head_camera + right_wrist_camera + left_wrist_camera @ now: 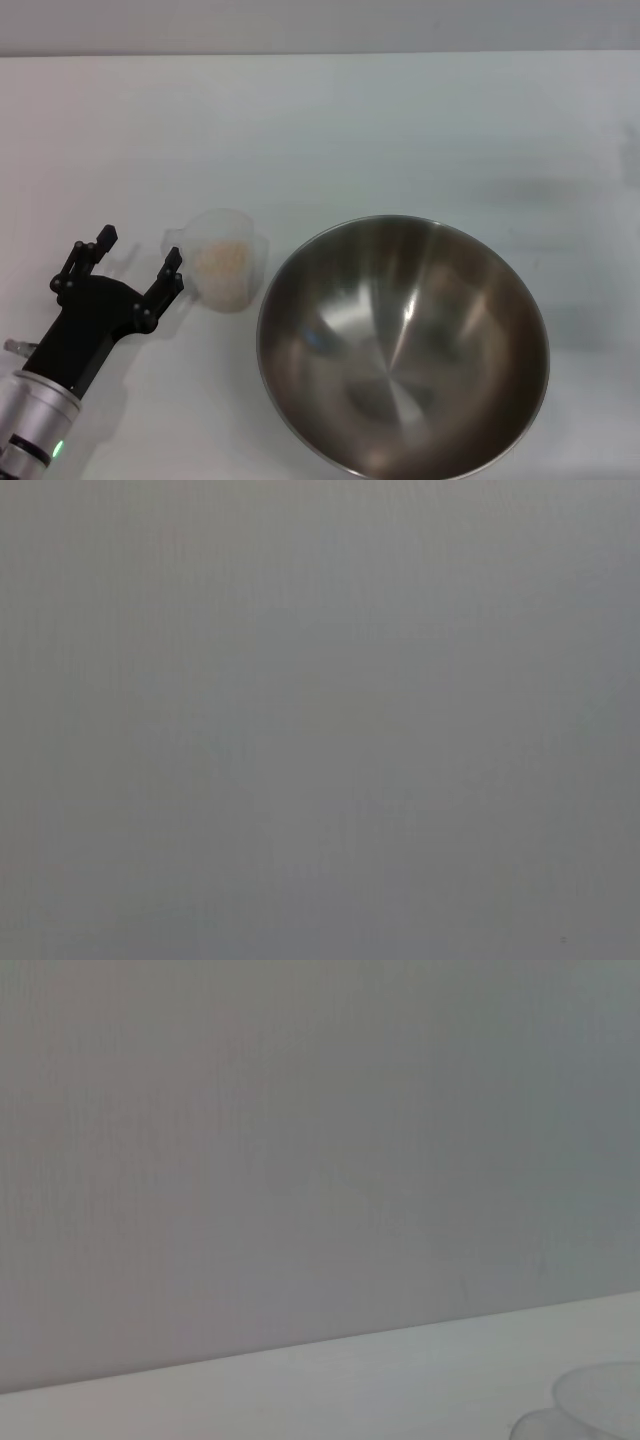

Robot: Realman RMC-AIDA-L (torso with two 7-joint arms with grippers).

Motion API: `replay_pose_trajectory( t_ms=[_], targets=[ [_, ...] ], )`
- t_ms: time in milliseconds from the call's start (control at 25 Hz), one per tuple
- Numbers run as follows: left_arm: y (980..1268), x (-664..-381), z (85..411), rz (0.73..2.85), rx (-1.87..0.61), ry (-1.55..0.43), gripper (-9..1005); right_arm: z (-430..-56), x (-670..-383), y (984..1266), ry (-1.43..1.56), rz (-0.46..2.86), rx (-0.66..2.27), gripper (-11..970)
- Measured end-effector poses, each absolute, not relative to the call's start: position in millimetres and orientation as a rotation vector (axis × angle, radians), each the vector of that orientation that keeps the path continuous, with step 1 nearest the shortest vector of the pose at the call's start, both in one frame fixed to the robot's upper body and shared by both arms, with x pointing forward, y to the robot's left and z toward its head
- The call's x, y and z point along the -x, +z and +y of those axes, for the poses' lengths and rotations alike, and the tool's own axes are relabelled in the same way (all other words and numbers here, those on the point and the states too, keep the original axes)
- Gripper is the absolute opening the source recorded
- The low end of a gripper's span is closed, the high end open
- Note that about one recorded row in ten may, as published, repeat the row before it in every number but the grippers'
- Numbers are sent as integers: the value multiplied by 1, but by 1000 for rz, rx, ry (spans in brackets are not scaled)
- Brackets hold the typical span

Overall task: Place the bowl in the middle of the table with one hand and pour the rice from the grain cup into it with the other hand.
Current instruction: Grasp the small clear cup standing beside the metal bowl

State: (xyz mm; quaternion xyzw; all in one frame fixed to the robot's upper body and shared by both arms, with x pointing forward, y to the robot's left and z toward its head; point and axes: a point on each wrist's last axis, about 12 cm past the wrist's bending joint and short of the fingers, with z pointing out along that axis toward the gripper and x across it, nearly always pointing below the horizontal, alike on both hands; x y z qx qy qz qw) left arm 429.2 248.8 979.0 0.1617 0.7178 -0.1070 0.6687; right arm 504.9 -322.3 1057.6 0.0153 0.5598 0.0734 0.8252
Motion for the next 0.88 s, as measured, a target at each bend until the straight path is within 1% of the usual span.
replay_pose_trajectory(
  t_ms=[480,720,880],
  targets=[
    [980,-443,247,1631,-378,-232,742,-322,-505,1058,158,1189,-32,421],
    [980,-443,245,1627,-379,-231,741,-321,-506,1057,158,1196,-34,422],
    [980,-442,243,1621,-392,-224,668,-321,-508,1057,159,1200,-34,422]
  ],
)
